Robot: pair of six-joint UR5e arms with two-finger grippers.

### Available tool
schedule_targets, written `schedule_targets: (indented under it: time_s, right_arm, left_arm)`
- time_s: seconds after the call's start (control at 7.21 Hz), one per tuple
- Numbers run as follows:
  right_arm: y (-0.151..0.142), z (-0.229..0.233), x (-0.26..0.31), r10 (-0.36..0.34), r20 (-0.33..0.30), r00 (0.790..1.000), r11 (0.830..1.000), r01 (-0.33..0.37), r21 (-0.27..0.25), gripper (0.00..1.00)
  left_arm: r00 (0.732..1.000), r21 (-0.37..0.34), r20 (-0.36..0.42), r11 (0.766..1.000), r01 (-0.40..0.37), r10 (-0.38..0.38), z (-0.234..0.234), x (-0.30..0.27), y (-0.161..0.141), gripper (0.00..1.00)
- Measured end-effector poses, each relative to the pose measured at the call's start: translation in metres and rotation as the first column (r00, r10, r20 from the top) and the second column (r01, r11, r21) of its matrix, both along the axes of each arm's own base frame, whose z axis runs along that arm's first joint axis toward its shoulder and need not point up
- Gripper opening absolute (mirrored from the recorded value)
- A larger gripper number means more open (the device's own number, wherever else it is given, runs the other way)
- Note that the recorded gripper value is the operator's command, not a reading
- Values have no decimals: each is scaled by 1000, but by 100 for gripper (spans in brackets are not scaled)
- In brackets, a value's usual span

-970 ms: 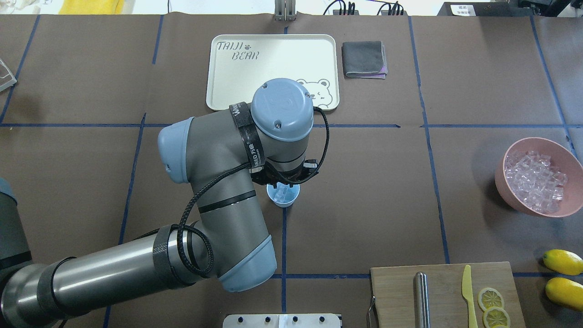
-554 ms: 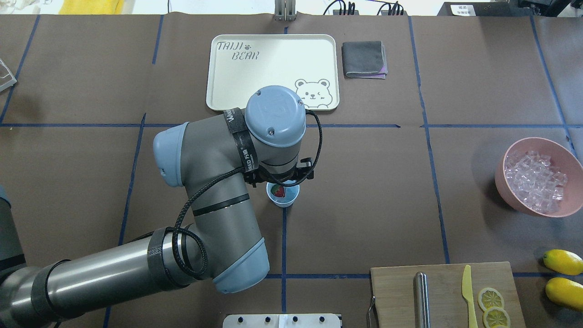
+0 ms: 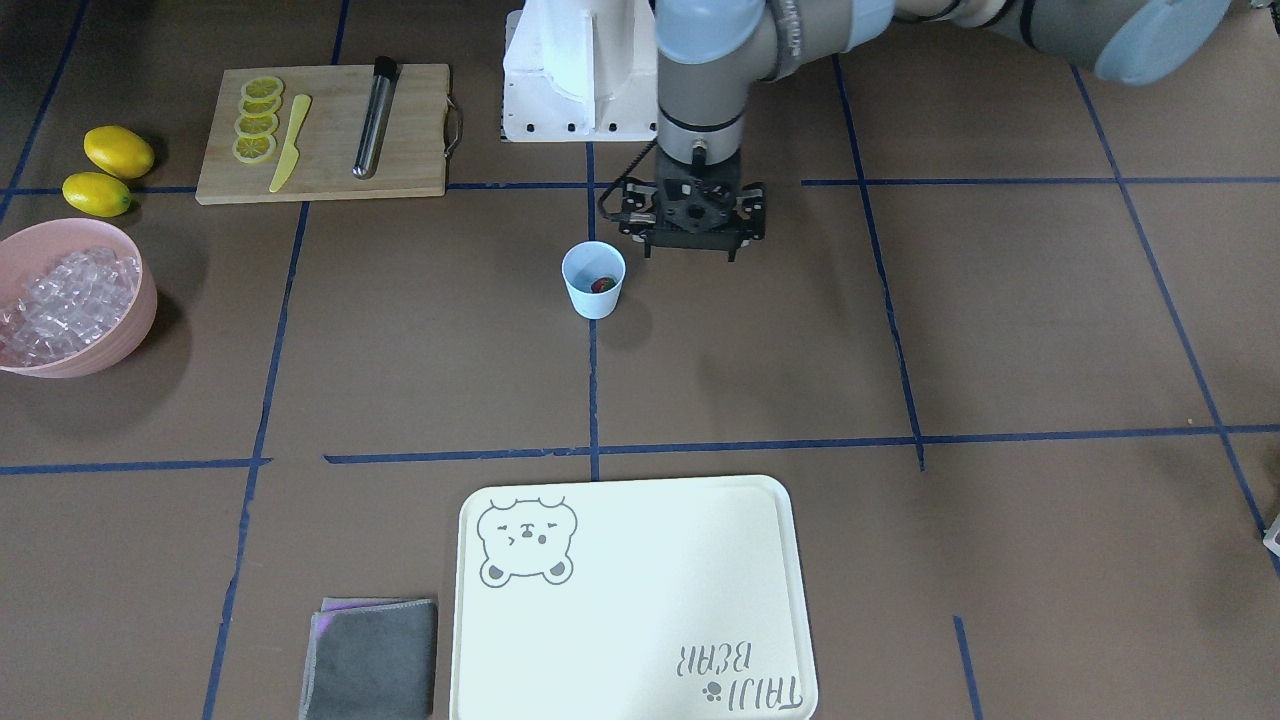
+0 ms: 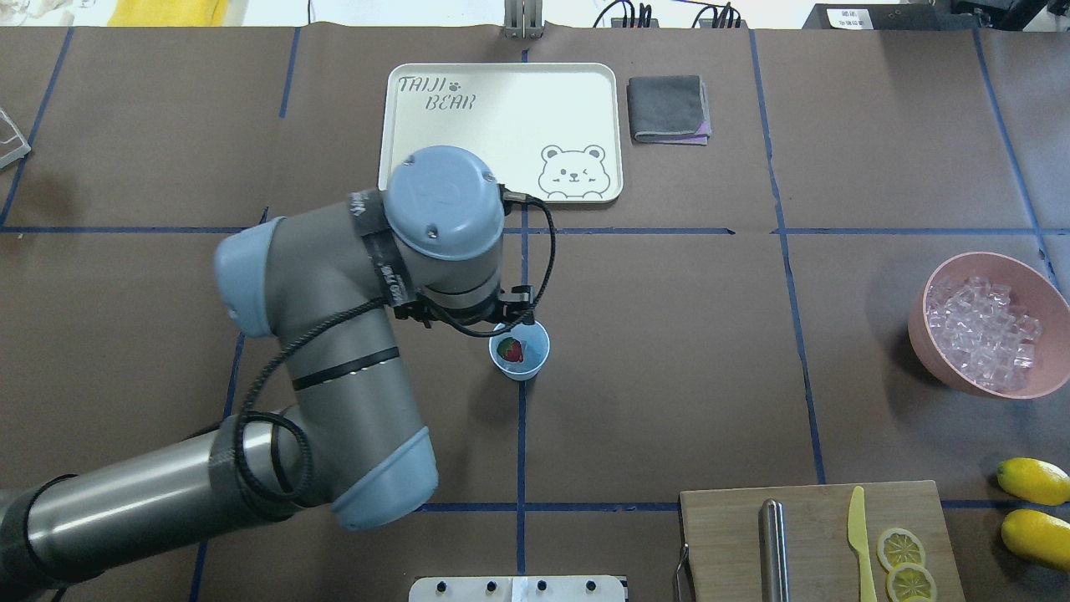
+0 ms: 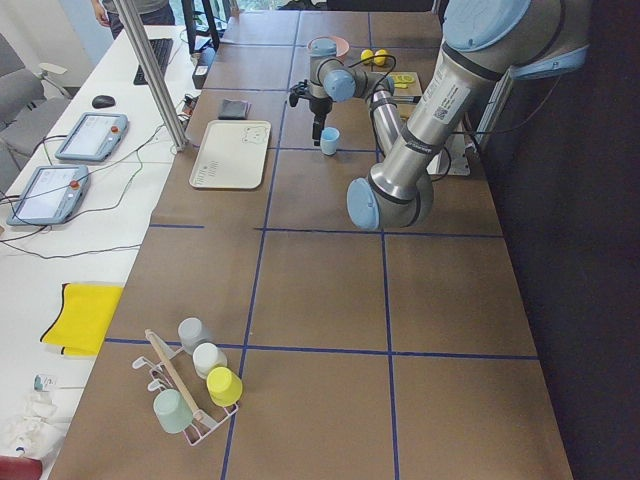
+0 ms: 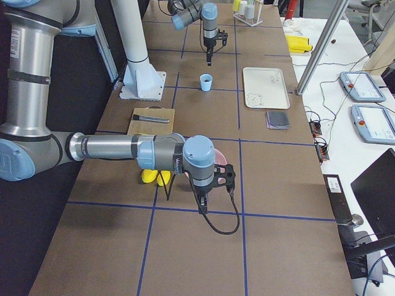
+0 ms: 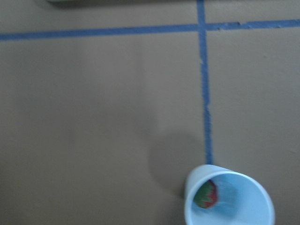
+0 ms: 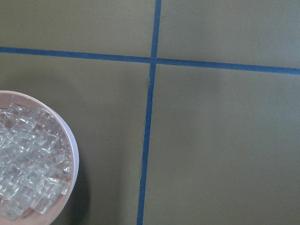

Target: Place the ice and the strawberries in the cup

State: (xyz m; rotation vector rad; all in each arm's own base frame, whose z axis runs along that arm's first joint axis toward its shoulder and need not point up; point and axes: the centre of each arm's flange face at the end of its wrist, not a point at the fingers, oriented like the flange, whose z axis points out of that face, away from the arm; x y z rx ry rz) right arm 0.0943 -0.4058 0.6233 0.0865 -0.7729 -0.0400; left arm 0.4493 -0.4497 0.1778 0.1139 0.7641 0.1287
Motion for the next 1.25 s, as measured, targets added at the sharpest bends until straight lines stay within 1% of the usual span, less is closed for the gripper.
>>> schedule_targets:
  time_s: [0.28,0.42,0.55,0.69,0.83,0.97,1.25]
  right_arm:
    - [-1,-1,-1,-1,-1,1000,1000,1,7,100]
    - [-1,-1,-1,-2,-1,1000,1000,2,11,100]
    - [-1,-1,-1,-2,-1,1000,1000,2,13,100]
    - [-1,-1,-1,-1,0,1000,1000,1,13,100]
    - [-1,-1,-1,-1,0,1000,1000,1,13,100]
    - [-1,-1,-1,-1,0,1000,1000,1,13,100]
    - [-1,-1,-1,-1,0,1000,1000,1,14,100]
  left_arm:
    - [996,45,6,995,-88,88,67,-112,-59,100]
    - [994,54,10,992,-112,112,104,-168,-80,100]
    - [992,57,7,990,-129,129,142,-221,-94,100]
    - [991,56,5,989,-135,135,179,-272,-99,100]
    - [991,52,1,989,-136,136,217,-323,-97,100]
    - [990,39,-6,990,-138,138,259,-369,-86,100]
    - [992,0,-25,993,-120,120,333,-445,-50,100]
